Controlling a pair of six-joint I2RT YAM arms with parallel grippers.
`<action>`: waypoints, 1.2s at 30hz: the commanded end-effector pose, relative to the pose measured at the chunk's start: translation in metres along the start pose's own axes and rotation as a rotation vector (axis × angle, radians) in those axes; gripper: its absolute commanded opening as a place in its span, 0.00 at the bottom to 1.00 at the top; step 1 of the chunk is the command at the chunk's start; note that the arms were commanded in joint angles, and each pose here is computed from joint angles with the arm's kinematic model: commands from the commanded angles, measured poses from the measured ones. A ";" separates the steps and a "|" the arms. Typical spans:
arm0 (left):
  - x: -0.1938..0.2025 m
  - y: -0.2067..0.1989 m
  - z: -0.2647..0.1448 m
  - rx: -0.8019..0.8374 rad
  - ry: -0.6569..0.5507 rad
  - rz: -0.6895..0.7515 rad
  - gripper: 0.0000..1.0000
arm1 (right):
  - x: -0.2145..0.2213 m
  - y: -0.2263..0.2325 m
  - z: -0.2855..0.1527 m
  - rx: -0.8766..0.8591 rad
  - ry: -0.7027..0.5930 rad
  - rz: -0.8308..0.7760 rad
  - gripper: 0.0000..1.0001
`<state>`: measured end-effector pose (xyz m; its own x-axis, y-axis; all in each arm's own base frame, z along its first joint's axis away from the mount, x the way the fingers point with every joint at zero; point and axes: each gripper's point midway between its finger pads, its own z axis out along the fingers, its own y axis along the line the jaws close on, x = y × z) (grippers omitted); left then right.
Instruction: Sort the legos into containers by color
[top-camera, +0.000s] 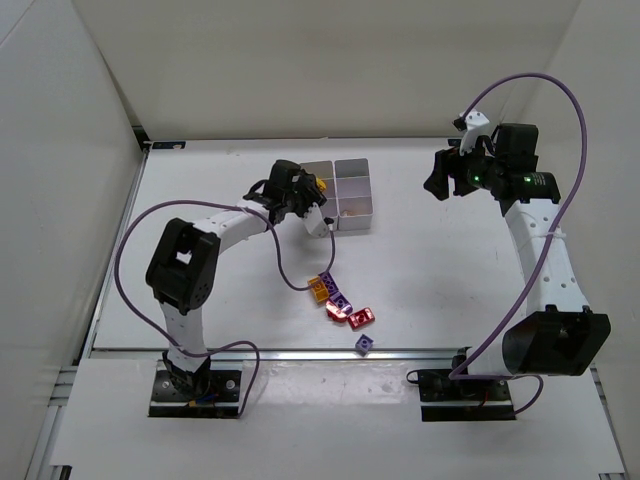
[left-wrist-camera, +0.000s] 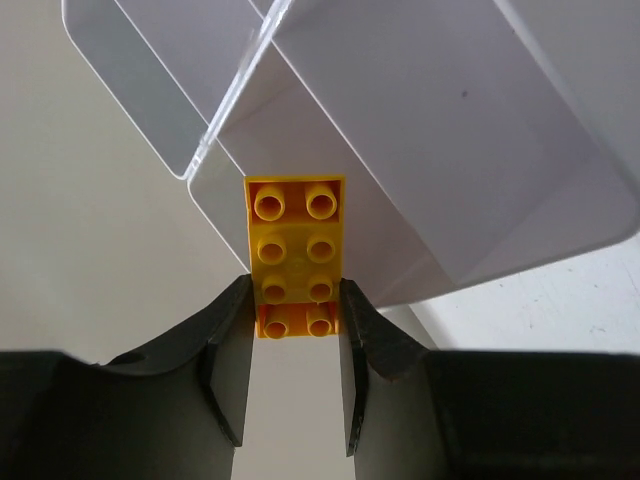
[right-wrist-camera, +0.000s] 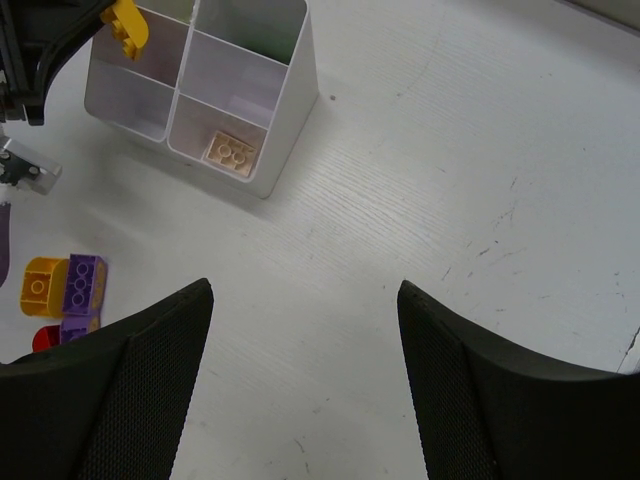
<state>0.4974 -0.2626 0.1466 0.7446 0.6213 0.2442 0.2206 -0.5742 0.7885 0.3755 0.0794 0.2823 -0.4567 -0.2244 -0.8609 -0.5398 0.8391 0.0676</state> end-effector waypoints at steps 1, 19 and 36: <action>0.010 0.027 -0.003 -0.046 0.049 0.157 0.21 | -0.012 0.000 -0.005 0.005 -0.050 -0.014 0.78; 0.015 0.056 -0.013 -0.213 0.084 0.091 0.62 | -0.008 0.000 -0.002 0.001 -0.041 -0.013 0.79; 0.054 0.131 -0.196 -0.402 0.208 -1.016 0.73 | -0.012 0.006 0.004 -0.046 -0.048 0.035 0.79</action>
<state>0.4860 -0.2387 0.3360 0.4410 0.8779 -0.1863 0.2538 0.0771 0.9642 0.3744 0.0839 0.2810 -0.4663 -0.2031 -0.8610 -0.5455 0.8322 0.0992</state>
